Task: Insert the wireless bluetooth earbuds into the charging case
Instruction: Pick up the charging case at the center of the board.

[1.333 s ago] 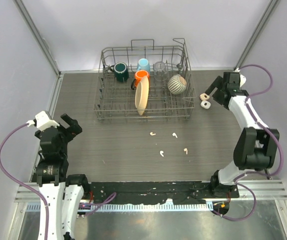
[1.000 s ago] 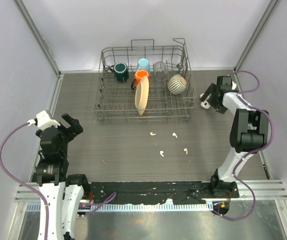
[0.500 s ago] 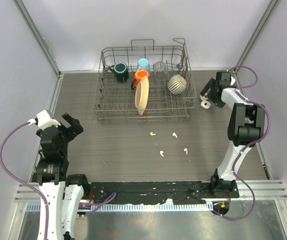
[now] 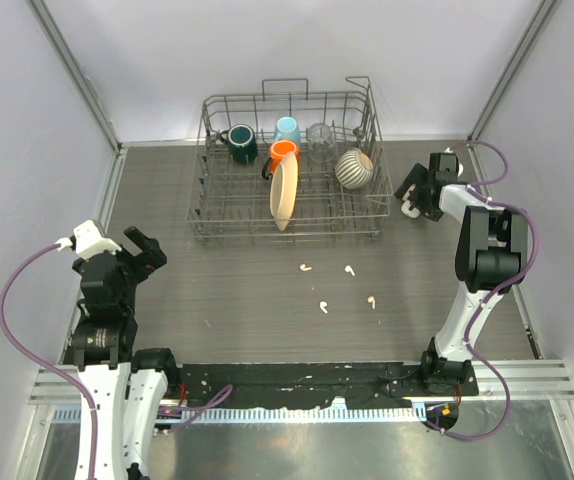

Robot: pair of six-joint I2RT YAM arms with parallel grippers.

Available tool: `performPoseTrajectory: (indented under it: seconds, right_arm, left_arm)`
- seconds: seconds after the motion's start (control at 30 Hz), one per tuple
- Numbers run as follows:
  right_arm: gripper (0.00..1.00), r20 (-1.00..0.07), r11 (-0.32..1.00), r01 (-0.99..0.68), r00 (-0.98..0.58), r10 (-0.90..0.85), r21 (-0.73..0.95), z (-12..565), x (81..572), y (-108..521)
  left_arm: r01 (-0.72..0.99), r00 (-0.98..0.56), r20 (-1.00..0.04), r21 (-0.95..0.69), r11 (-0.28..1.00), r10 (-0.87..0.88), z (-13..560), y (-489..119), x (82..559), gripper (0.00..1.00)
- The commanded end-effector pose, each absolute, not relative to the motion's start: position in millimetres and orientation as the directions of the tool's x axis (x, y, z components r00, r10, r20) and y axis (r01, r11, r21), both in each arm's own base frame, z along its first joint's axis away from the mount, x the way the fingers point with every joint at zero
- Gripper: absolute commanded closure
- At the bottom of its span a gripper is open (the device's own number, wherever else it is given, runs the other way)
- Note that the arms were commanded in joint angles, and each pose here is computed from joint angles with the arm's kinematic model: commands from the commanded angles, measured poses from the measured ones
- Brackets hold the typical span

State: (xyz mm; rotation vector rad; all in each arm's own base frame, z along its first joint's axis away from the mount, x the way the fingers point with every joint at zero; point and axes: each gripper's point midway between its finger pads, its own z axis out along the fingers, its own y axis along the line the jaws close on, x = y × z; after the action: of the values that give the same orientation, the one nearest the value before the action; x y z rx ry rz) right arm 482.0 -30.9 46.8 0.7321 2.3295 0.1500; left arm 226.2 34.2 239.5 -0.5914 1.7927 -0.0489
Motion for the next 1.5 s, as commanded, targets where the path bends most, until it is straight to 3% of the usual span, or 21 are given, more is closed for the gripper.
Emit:
performPoseTrajectory:
  seconds: [0.0,0.57,0.77,1.03,1.17,1.47]
  right_arm:
    - [0.09,-0.6,0.833,0.45,-0.583,0.548,0.323,51.1,485.6,-30.6]
    - [0.15,-0.562,0.817,0.358,-0.597,0.573,0.452,60.6,473.8,3.8]
    - [0.16,-0.596,0.837,0.3,-0.595,0.539,0.457,83.8,468.8,21.0]
    - [0.17,-0.736,0.9,0.375,-0.542,0.407,0.221,104.8,452.8,-20.0]
    - [0.17,-0.752,0.912,0.392,-0.564,0.341,0.12,100.1,452.6,-35.3]
    - [0.18,-0.722,0.931,0.335,-0.608,0.33,0.144,81.8,466.9,-16.1]
  left_arm:
    - [-0.343,-0.158,-0.897,-0.342,0.875,-0.412,246.5,32.5,231.1,0.0]
    - [-0.344,-0.152,-0.898,-0.344,0.874,-0.413,247.5,33.0,230.4,0.0]
    - [-0.344,-0.155,-0.897,-0.343,0.874,-0.413,246.9,32.6,230.5,0.0]
    - [-0.34,-0.155,-0.897,-0.344,0.875,-0.413,246.8,32.0,229.8,0.0]
    - [-0.339,-0.154,-0.897,-0.346,0.875,-0.415,247.2,31.8,230.0,0.0]
    - [-0.339,-0.154,-0.897,-0.345,0.875,-0.413,246.8,31.9,230.2,0.0]
